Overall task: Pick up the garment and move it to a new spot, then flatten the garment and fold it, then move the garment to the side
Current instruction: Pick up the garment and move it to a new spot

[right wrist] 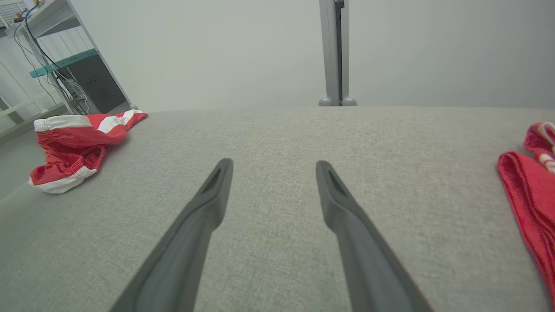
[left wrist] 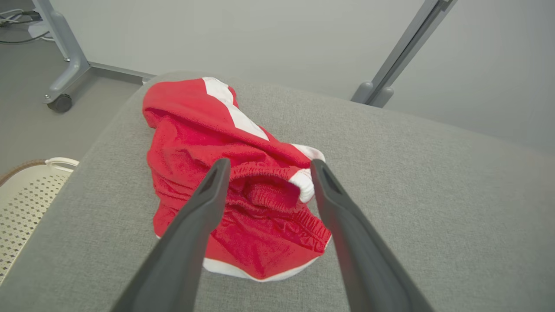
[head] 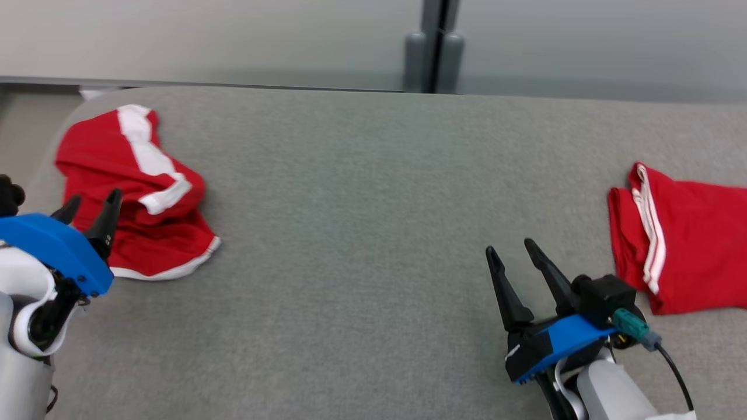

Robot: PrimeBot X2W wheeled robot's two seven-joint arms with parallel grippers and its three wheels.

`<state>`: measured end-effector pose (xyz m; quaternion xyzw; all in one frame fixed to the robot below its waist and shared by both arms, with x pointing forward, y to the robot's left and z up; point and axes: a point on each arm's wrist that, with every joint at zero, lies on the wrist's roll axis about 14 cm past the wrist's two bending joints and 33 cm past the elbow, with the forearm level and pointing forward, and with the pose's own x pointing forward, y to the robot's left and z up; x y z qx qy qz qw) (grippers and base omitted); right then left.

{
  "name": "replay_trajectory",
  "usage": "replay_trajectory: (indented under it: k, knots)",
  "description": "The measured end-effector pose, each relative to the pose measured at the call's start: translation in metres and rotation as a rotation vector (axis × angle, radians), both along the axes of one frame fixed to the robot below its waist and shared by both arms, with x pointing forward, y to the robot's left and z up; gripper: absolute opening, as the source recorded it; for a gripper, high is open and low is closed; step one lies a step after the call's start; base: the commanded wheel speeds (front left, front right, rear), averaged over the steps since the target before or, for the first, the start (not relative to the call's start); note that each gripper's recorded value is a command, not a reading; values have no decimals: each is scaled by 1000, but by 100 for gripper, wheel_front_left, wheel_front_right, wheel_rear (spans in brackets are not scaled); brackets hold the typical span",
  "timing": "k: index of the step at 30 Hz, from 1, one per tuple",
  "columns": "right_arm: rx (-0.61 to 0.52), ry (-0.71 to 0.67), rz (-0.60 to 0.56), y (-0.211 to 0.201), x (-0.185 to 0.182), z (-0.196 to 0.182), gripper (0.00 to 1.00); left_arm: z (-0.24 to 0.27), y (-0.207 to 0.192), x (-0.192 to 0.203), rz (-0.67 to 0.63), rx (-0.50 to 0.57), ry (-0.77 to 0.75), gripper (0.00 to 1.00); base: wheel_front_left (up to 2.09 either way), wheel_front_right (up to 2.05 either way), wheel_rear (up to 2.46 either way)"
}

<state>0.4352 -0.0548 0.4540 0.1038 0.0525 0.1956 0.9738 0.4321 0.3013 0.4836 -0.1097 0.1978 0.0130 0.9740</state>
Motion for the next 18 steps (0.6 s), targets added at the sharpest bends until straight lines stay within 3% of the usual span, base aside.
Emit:
replay_trajectory:
  k: [2,6,18]
  knots:
    - [-3,13,-24,-9,1,-5,100,-19,-11,6,-47,-28,105,100,0,0,0]
    - [8,33,-67,-24,0,-11,100,-26,-12,26,-61,-72,174,100,0,0,0]
    - [32,65,-161,-58,-4,-18,100,-91,-31,35,-91,-187,521,100,0,0,0]
